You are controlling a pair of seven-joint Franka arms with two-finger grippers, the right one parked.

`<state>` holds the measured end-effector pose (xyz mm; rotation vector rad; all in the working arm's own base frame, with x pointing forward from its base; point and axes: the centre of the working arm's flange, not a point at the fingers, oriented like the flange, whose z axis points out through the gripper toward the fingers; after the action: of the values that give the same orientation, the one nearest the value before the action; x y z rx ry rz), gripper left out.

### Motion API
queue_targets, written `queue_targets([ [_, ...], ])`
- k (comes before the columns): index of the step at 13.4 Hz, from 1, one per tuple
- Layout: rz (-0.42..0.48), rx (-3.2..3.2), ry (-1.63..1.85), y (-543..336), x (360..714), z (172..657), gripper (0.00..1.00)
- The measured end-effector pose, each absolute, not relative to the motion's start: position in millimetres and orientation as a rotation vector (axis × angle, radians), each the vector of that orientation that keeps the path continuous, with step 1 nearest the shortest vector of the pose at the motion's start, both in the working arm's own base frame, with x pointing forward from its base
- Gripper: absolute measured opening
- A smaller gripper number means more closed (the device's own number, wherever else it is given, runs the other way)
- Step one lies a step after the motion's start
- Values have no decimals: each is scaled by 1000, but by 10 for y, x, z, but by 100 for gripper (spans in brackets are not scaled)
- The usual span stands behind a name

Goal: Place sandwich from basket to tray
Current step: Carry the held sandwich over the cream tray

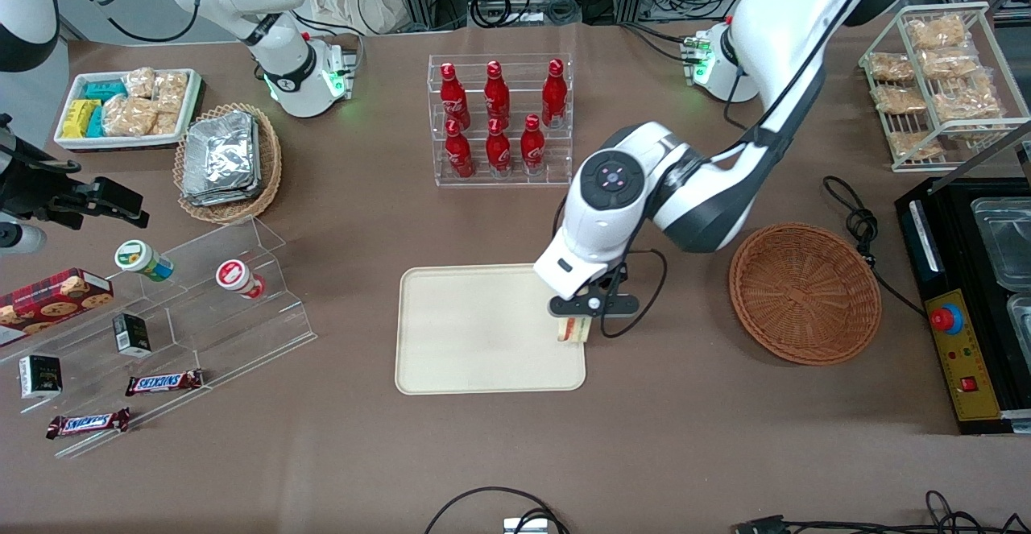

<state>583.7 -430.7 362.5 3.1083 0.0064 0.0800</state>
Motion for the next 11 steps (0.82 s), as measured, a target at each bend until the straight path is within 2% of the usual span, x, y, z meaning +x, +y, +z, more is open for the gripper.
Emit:
queue_targets([
  [3, 52, 3112, 4, -4500, 5764, 3180, 22],
  [11, 60, 3143, -66, -4644, 5705, 2414, 23],
])
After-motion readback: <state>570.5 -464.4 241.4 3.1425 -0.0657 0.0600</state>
